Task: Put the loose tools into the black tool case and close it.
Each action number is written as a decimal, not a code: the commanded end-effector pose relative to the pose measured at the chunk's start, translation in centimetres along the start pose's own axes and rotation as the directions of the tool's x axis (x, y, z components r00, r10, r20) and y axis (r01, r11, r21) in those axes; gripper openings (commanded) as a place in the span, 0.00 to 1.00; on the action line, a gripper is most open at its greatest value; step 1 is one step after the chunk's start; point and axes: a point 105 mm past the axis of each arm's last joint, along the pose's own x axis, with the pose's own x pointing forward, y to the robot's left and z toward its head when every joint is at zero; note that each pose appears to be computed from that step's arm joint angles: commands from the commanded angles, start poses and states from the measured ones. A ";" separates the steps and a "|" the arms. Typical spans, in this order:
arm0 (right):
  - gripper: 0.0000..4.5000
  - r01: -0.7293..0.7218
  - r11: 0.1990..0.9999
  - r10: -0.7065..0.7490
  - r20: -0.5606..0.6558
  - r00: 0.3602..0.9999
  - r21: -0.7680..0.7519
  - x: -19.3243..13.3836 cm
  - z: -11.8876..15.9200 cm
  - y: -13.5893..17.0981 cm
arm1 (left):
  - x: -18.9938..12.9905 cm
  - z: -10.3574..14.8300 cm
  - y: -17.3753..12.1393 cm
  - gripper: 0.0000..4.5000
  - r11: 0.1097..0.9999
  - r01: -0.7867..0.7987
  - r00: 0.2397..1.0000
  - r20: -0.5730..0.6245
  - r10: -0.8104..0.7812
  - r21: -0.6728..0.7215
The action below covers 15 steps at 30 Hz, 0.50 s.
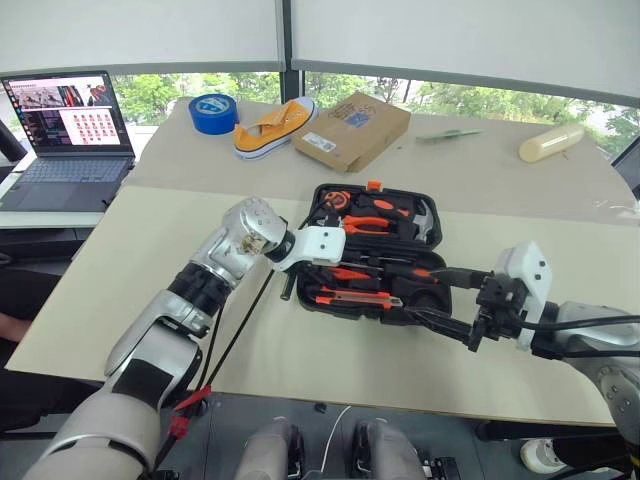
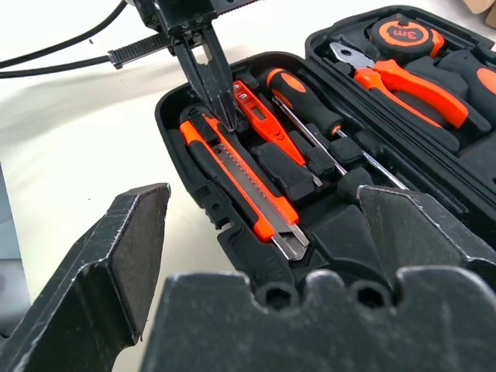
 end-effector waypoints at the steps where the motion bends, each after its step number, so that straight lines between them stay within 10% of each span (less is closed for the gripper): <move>1: 1.00 0.050 0.998 -0.049 0.017 0.999 -0.034 -0.9 0.7 -0.6 | -1.1 1.6 0.4 0.01 0.999 -0.034 0.988 0.149 0.039 -0.039; 7: 1.00 0.141 0.990 -0.141 -0.021 0.990 -0.001 -3.3 -0.1 -1.7 | -5.9 3.5 0.8 0.15 0.986 -0.128 0.909 0.385 0.161 -0.110; 15: 1.00 0.379 0.922 -0.351 -0.240 0.905 0.080 -13.9 -4.0 -2.9 | -12.2 4.1 -4.3 0.82 0.956 -0.043 0.822 0.533 0.199 -0.291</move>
